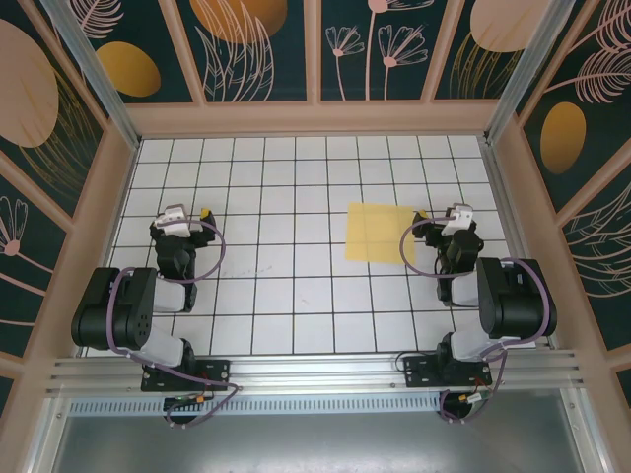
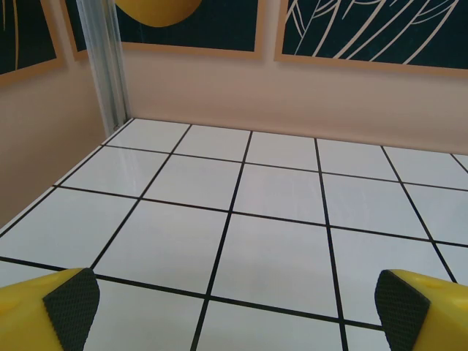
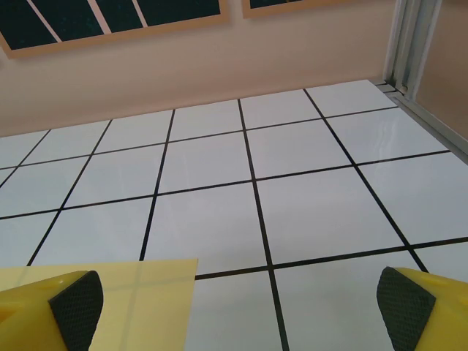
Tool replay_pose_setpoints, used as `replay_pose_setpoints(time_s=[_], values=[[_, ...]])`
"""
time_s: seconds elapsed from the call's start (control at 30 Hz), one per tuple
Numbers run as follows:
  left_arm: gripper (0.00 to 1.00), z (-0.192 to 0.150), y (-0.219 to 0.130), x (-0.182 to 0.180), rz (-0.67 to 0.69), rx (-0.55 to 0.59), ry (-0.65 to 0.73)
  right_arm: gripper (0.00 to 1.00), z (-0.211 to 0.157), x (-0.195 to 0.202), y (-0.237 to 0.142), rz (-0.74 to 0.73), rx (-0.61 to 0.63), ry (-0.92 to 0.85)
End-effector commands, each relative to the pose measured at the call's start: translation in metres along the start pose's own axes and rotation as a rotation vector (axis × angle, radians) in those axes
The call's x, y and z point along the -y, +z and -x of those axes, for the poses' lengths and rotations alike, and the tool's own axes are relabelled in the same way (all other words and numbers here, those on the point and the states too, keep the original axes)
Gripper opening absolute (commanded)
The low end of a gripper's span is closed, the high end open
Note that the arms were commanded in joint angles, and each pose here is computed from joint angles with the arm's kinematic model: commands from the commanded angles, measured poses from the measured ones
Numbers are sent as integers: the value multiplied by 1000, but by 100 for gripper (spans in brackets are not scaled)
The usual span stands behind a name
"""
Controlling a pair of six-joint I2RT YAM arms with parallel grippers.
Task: Fold a paper plane with a square sheet of paper (pick it up from the middle)
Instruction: Move the paper to the center of the table.
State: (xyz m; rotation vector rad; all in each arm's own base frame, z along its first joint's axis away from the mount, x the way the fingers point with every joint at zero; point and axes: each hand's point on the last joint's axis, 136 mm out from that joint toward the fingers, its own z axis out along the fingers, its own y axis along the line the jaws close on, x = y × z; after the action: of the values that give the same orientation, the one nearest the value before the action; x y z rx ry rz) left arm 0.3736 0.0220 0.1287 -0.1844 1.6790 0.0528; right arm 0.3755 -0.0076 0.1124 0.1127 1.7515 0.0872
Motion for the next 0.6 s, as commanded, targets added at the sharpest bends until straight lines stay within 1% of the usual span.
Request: replay_pose_setpoints(time_s=[0.0, 0.57], values=[[98, 8, 1, 2, -14, 30, 9, 99, 8, -1, 1, 13, 29, -14], [99, 8, 1, 2, -13, 31, 9, 99, 8, -1, 2, 14, 29, -13]])
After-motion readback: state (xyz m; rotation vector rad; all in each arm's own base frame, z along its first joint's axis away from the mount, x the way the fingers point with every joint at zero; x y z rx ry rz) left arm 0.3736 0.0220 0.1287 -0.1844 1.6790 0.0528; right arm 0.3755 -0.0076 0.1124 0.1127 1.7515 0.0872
